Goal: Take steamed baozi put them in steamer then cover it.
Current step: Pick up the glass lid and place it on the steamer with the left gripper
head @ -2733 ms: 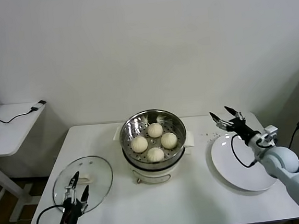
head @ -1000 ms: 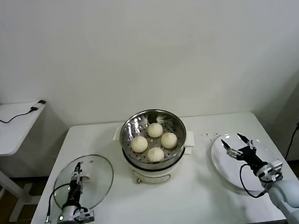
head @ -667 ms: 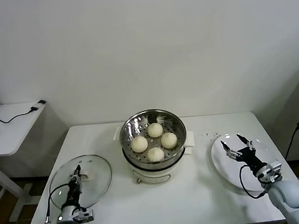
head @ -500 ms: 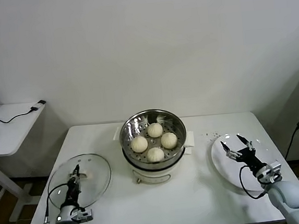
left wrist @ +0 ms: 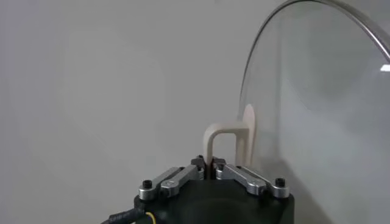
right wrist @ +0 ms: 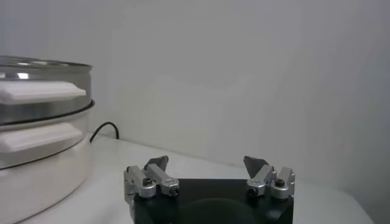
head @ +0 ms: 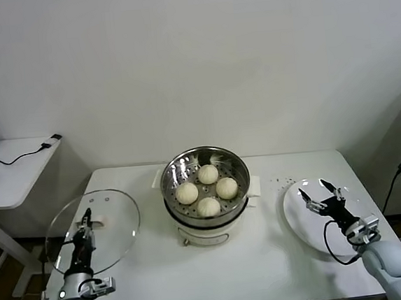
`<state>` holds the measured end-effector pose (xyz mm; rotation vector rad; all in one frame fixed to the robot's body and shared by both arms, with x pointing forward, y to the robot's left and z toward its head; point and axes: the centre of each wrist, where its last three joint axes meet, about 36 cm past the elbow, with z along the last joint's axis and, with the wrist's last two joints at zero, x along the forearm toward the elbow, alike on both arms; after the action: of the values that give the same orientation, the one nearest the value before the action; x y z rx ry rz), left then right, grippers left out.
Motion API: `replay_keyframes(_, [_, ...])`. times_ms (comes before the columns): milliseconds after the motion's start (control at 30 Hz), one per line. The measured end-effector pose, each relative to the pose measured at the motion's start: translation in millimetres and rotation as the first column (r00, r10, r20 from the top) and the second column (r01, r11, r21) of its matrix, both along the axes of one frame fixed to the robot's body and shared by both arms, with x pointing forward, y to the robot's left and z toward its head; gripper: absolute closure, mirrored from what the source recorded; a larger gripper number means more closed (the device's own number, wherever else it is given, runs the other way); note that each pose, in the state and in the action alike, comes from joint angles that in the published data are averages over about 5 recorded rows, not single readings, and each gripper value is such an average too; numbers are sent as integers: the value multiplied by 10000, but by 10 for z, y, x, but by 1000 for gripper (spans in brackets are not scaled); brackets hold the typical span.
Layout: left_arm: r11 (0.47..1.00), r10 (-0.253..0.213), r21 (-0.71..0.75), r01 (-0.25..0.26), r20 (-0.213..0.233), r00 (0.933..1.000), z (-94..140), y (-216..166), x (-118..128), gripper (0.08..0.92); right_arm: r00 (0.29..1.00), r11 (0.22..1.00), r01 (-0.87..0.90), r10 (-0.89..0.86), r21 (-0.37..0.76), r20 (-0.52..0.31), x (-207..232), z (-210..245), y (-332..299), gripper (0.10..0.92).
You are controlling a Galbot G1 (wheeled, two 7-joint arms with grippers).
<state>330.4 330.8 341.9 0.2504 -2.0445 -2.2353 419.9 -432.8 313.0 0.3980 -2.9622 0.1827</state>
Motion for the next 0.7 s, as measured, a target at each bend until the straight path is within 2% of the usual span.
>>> replay_keyframes(200, [9980,376,481,-409,664,9971,483,-203,-56,857,10000,9999,-12,13,-157,36,44,26,-26,200])
replay_keyframes(367, [9956,527,723,-599,976,9938,772,-426,-34,857,10000,9997,-18,19,-246,40,87,20,-14,200])
replay_keyframes(500, [9959,517,689,-591,1056,9931,950,-663,42,857,10000,9996,-31,32,-280,37,125,0,16,200])
replay_keyframes(700, [9993,218,286,-243,818,9964,1162,-1119,210,857,10000,9994,-20,23,-333,97,176,-18,36,200])
